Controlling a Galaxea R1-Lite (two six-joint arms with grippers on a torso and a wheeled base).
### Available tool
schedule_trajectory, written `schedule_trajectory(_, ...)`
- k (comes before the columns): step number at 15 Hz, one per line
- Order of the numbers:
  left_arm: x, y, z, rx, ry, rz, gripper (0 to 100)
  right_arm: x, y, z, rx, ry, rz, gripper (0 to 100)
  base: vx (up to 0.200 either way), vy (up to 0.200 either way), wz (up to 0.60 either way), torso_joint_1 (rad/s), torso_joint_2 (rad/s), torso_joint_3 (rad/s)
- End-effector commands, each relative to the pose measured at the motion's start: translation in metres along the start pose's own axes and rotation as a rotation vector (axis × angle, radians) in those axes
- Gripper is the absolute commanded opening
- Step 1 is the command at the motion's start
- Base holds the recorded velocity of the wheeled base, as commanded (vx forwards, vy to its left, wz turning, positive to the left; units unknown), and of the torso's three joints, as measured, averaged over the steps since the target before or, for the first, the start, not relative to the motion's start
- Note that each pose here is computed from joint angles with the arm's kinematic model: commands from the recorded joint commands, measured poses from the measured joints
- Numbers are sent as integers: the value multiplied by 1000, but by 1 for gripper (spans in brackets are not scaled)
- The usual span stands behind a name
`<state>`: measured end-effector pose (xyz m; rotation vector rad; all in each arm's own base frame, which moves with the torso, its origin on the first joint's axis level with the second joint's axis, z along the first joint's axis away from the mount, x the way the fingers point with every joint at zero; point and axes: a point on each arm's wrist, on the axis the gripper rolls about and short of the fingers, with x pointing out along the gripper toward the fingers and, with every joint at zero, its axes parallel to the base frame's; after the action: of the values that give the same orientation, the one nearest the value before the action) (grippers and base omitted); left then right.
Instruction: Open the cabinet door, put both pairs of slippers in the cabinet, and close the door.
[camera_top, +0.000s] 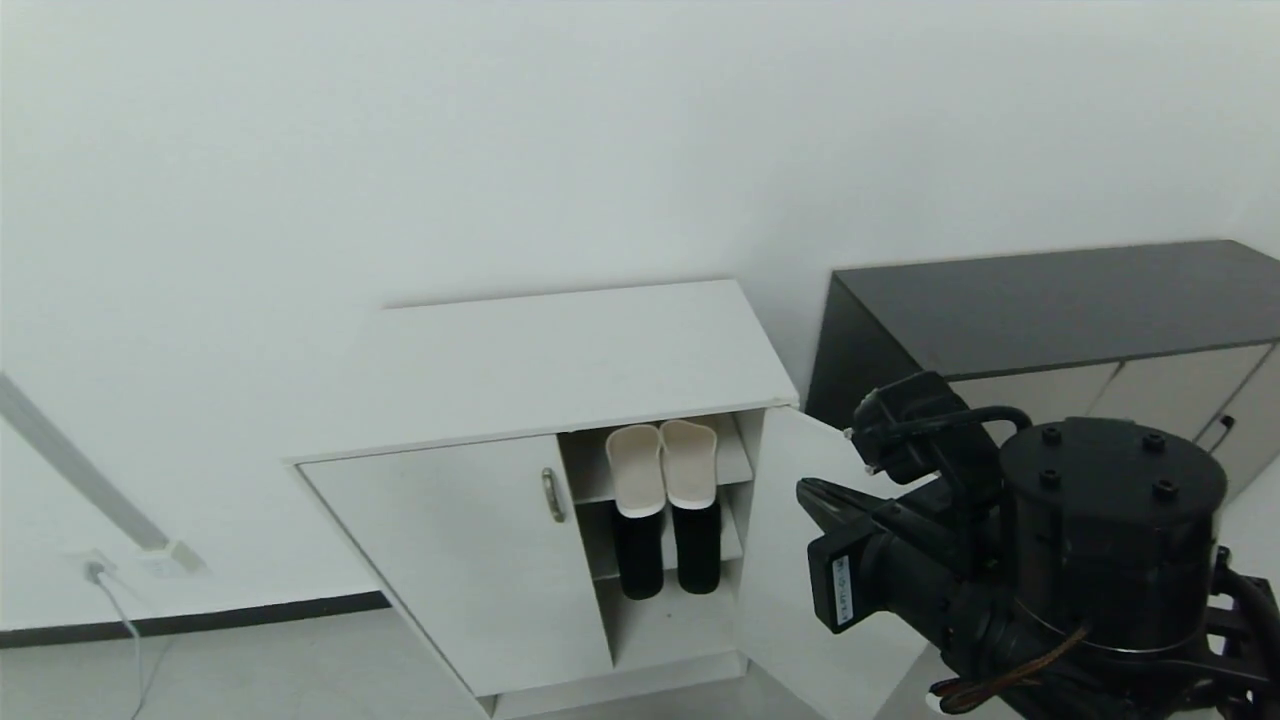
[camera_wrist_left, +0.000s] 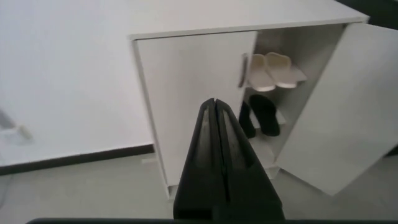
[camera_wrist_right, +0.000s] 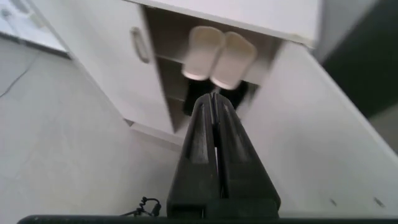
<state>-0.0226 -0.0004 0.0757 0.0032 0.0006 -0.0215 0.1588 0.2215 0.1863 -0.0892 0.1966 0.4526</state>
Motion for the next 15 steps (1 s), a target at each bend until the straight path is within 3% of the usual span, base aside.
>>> schedule_trajectory(1, 0, 0, 0, 0, 1, -2, 0, 0, 0, 0, -1, 0, 0, 0, 0, 0, -600, -2, -7, 2)
schedule_trajectory(8, 0, 0, 0, 1, 1, 0, 0, 2, -3, 0, -9, 0, -16, 0, 0, 0, 0, 0, 0, 0)
schedule_trajectory(13, 0, 0, 0, 0, 2, -2, 0, 6, -7, 1, -10, 2, -39, 0, -200, 0, 0, 1, 2, 0)
schedule_trajectory(15, 0, 0, 0, 0, 1, -2, 0, 20, -18, 2, -8, 8, -128, 0, -100, 0, 0, -6, -1, 1)
